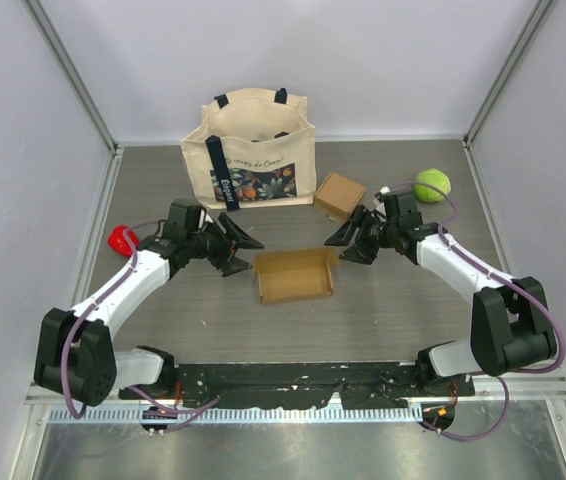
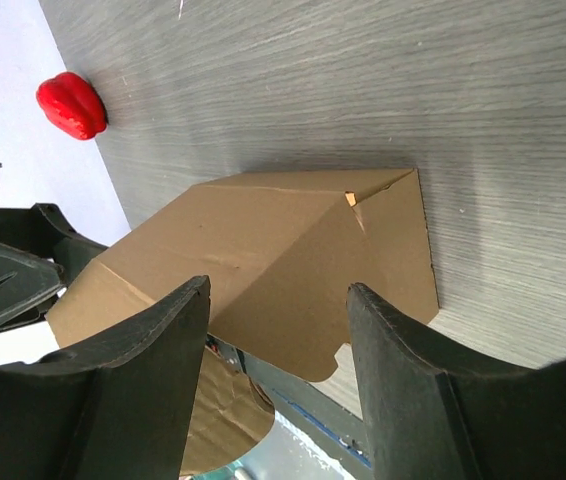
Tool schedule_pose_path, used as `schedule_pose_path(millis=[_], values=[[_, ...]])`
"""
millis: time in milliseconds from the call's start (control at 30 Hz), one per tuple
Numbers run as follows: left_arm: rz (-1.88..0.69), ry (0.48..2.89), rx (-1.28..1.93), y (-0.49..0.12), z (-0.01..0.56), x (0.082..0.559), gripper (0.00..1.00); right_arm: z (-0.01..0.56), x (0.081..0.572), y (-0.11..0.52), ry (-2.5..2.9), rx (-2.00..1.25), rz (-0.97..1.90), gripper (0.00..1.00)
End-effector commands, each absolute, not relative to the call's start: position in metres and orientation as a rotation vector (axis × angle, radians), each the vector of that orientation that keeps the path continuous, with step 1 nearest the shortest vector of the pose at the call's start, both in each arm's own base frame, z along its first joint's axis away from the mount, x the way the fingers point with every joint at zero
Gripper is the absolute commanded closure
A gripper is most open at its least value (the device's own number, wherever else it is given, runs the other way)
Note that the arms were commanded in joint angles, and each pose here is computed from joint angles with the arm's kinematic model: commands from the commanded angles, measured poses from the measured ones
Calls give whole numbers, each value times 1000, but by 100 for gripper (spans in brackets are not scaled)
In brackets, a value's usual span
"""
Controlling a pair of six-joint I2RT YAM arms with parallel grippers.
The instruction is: Fold the paper box
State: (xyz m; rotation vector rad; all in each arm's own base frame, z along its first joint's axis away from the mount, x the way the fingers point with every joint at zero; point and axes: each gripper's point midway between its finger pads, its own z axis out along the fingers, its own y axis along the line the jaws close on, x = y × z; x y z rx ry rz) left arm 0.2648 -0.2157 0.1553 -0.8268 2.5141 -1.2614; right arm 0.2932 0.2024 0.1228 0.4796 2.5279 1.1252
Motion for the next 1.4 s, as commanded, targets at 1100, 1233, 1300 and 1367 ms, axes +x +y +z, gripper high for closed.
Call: schedule_pose_path(millis=[1100,1233,1300,1367], values=[[-1216,2578,-527,-232,113,233,53,111,266,238,2490,373,1234,44],[-1173,2593,-472,-224,103,221,49,113,266,238,2471,322,1183,44],[-1173,2557,-434,-222,110,220,43,116,266,240,2458,293,1176,44],[-1146,2523,-401,-217,117,221,37,118,268,241,2451,275,1160,44]])
